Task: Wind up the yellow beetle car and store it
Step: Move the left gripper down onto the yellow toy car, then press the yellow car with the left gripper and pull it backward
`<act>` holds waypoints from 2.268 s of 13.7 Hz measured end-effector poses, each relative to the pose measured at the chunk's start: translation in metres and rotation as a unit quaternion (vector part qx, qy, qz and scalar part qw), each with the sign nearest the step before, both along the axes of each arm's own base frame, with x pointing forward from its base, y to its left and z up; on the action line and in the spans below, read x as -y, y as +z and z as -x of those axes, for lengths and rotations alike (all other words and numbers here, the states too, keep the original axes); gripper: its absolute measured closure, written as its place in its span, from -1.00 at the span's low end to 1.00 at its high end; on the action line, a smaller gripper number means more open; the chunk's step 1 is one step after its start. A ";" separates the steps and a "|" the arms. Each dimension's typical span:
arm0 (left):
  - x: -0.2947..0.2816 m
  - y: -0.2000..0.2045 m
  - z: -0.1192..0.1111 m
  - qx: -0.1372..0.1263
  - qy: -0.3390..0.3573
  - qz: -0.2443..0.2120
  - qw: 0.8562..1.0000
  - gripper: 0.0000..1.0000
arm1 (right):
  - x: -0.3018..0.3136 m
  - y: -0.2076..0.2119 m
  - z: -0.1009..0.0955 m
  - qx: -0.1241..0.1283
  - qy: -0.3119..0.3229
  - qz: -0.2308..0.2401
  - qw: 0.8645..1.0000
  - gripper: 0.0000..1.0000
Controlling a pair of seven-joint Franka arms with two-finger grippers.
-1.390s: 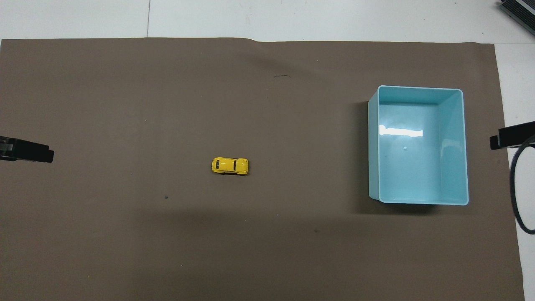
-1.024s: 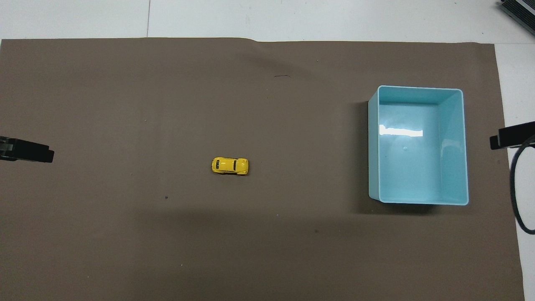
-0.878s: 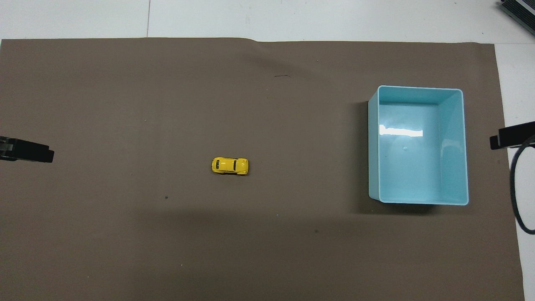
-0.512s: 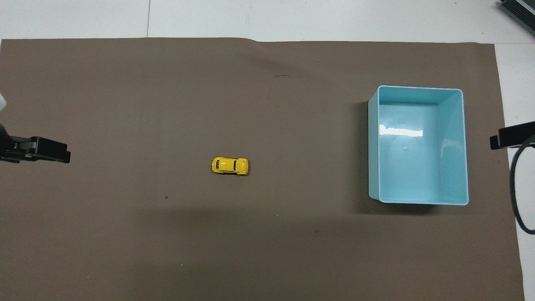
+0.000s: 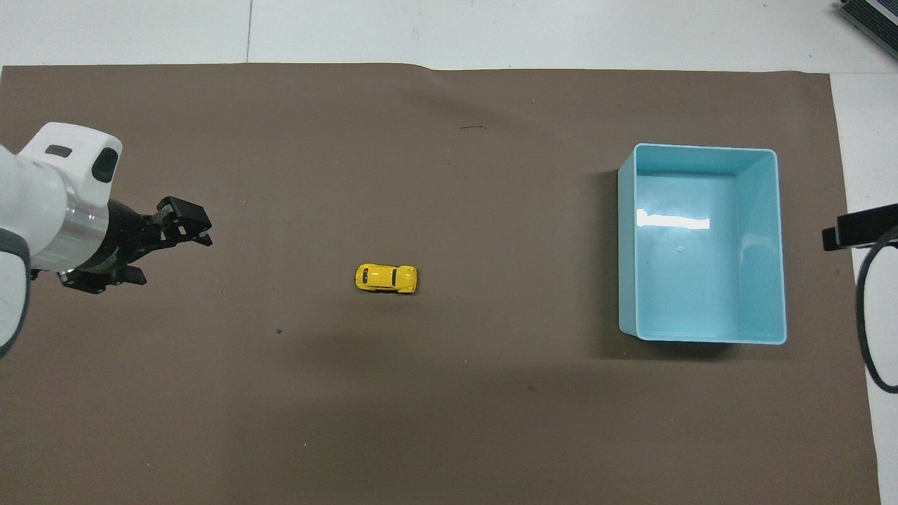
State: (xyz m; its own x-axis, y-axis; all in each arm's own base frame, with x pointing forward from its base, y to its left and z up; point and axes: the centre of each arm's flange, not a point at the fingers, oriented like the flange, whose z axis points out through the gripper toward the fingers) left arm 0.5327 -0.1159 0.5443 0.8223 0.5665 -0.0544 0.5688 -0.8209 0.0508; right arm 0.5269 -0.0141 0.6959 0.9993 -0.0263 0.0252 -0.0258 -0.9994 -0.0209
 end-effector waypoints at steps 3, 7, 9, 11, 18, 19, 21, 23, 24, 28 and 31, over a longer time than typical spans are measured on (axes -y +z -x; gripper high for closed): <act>0.038 -0.016 -0.001 0.000 0.194 0.009 0.981 -1.00 | 0.000 0.000 0.000 0.000 0.000 0.000 1.000 -1.00; 0.083 -0.048 -0.003 0.001 0.384 0.027 0.923 -1.00 | 0.000 0.000 0.000 0.000 0.000 0.000 1.000 -1.00; 0.106 -0.068 0.000 -0.005 0.427 0.029 0.904 -1.00 | 0.000 0.000 0.000 0.000 0.000 0.000 1.000 -1.00; 0.137 -0.098 0.001 -0.015 0.466 0.028 0.884 -1.00 | 0.000 0.000 0.000 0.000 0.000 0.000 1.000 -1.00; 0.201 -0.172 0.017 -0.045 0.524 -0.001 0.851 -1.00 | 0.000 0.000 0.000 0.000 0.000 0.000 1.000 -1.00; 0.204 -0.176 0.017 -0.044 0.528 0.001 0.848 -1.00 | 0.000 0.000 0.000 0.000 0.000 0.000 1.000 -1.00; 0.207 -0.183 0.017 -0.045 0.532 0.000 0.845 -1.00 | 0.000 0.000 0.000 0.000 0.000 0.000 1.000 -1.00; 0.210 -0.197 0.017 -0.049 0.537 -0.007 0.842 -1.00 | 0.000 0.000 0.000 0.000 0.000 0.000 1.000 -1.00; 0.215 -0.210 0.019 -0.052 0.538 -0.012 0.841 -1.00 | 0.000 0.000 0.000 0.000 0.000 0.000 1.000 -1.00; 0.226 -0.235 0.019 -0.051 0.544 -0.008 0.837 -1.00 | 0.000 0.000 0.000 0.000 0.000 0.000 1.000 -1.00; 0.223 -0.235 0.017 -0.049 0.547 -0.007 0.836 -0.85 | 0.000 0.000 0.000 0.000 0.000 0.000 1.000 -1.00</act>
State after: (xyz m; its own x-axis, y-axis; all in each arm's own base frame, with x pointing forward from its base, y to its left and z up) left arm 0.5158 -0.3393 0.3095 -0.1966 0.9774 -0.0778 0.9800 0.1934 -0.0465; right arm 0.5269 -0.0142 0.6959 0.9993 -0.0264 0.0252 -0.0258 -0.9994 -0.0209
